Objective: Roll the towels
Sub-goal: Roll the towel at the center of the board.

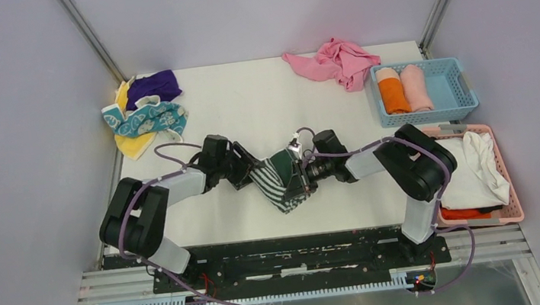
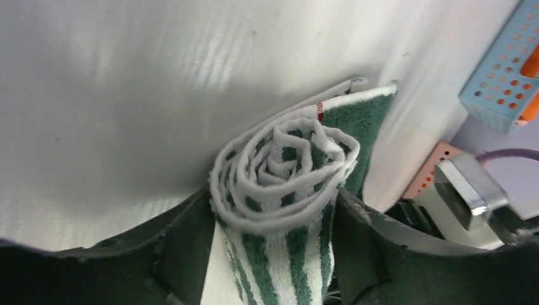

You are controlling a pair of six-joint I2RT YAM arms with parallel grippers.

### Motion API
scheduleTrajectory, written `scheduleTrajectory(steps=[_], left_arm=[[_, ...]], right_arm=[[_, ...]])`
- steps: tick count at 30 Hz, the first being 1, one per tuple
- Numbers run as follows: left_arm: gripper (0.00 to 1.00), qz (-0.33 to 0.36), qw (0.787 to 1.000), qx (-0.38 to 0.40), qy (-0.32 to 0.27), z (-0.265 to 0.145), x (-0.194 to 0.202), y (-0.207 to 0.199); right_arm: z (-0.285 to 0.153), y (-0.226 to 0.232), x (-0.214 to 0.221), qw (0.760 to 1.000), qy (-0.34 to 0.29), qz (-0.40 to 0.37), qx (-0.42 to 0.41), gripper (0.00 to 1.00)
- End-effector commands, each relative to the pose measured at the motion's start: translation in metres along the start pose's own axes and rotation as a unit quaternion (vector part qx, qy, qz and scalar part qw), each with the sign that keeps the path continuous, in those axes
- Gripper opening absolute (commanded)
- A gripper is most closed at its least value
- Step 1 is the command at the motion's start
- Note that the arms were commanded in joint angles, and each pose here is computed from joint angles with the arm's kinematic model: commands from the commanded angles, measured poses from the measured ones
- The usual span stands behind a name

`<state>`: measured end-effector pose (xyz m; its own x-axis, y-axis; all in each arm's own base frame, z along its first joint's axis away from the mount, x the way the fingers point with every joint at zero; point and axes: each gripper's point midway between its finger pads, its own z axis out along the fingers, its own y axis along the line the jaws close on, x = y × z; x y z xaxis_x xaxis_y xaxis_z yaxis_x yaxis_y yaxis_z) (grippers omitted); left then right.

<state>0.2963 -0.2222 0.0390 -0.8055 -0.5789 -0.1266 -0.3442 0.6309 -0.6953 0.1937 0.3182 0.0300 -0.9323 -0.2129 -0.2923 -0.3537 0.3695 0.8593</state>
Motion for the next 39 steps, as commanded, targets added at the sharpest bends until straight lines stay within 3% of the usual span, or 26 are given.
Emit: scheduleTrajectory(steps=[1, 9, 15, 19, 22, 27, 33, 39], left_arm=[[0.66, 0.048, 0.993, -0.104, -0.017, -0.002, -0.003, 0.047], [0.29, 0.091, 0.981, -0.171, 0.000, -0.041, 0.011, 0.077], [0.21, 0.095, 0.977, -0.192, 0.002, -0.067, 0.018, 0.092], [0.30, 0.081, 0.979, -0.187, -0.006, -0.065, 0.012, 0.096], [0.49, 0.068, 0.983, -0.167, -0.016, -0.061, 0.004, 0.085], [0.68, 0.052, 0.992, -0.095, -0.072, -0.074, -0.013, 0.051], [0.82, 0.034, 0.994, -0.018, -0.101, -0.100, -0.016, 0.035], [0.84, -0.008, 0.993, 0.070, -0.098, -0.105, 0.003, 0.026]], right_arm=[[-0.015, -0.056, 0.058, 0.987, 0.064, 0.067, 0.128, 0.03], [-0.022, -0.045, 0.053, 0.987, 0.081, 0.046, 0.129, 0.02], [-0.022, -0.051, 0.063, 0.984, 0.085, 0.077, 0.139, 0.01], [-0.020, -0.063, 0.069, 0.979, 0.094, 0.094, 0.155, 0.00], [-0.018, -0.071, 0.070, 0.976, 0.101, 0.099, 0.168, 0.00], [-0.019, -0.080, 0.076, 0.970, 0.113, 0.108, 0.184, 0.00], [-0.019, -0.082, 0.076, 0.969, 0.113, 0.113, 0.186, 0.00], [-0.017, -0.079, 0.073, 0.971, 0.110, 0.118, 0.178, 0.00]])
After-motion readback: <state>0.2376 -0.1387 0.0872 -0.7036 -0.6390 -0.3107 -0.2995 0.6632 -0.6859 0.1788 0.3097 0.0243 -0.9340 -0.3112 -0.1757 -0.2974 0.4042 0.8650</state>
